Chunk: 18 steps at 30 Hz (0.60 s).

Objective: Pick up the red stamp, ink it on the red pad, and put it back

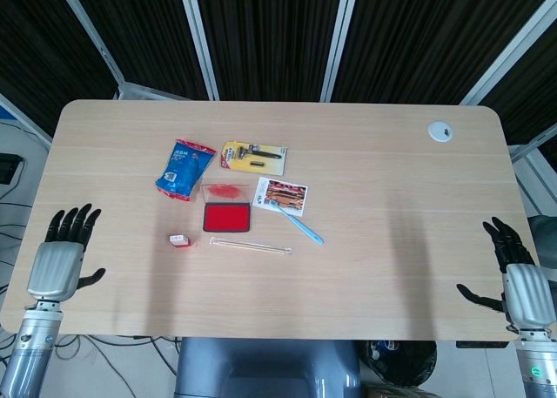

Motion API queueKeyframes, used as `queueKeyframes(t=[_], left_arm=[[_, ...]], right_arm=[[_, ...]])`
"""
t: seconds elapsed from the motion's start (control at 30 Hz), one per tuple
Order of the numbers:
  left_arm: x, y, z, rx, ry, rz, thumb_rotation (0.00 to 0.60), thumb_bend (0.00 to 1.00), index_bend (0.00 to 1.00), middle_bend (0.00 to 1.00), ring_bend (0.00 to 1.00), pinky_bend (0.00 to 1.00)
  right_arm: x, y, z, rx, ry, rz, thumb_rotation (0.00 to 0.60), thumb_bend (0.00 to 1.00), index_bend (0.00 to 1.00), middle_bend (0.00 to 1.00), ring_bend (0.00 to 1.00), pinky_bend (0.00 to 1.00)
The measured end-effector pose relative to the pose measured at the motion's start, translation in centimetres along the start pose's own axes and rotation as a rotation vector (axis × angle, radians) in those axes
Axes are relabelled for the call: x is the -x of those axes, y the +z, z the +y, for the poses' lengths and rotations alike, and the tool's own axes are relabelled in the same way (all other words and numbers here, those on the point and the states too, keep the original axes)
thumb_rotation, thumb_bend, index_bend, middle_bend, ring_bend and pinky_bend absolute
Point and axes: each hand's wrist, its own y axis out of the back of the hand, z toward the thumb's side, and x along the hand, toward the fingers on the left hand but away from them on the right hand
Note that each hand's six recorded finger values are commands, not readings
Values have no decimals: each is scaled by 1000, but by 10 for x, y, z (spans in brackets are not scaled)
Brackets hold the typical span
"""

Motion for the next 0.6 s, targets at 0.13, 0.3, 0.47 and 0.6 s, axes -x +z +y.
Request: queueKeyframes(t=[0.13, 0.3, 0.47, 0.6], left_arm=[[-13, 8, 0, -20, -18, 0, 600, 111, 0, 0, 0, 0], [-34, 22, -8, -43, -76, 3, 600, 129, 101, 35, 0, 5], [-57, 44, -19, -78, -129, -6, 600, 148, 131, 129, 0, 23], [-72, 61, -32, -108, -174, -8, 600, 160, 168, 174, 5, 52]], right_arm=[[0, 1, 0, 6, 4, 4, 600, 73, 0, 0, 0, 185], [0, 1, -1, 11, 8, 2, 600, 74, 0, 0, 0, 185], [1, 0, -1, 17, 11, -2, 600, 74, 0, 0, 0, 185], [2, 0, -1, 25, 16, -5, 600, 73, 0, 0, 0, 185]])
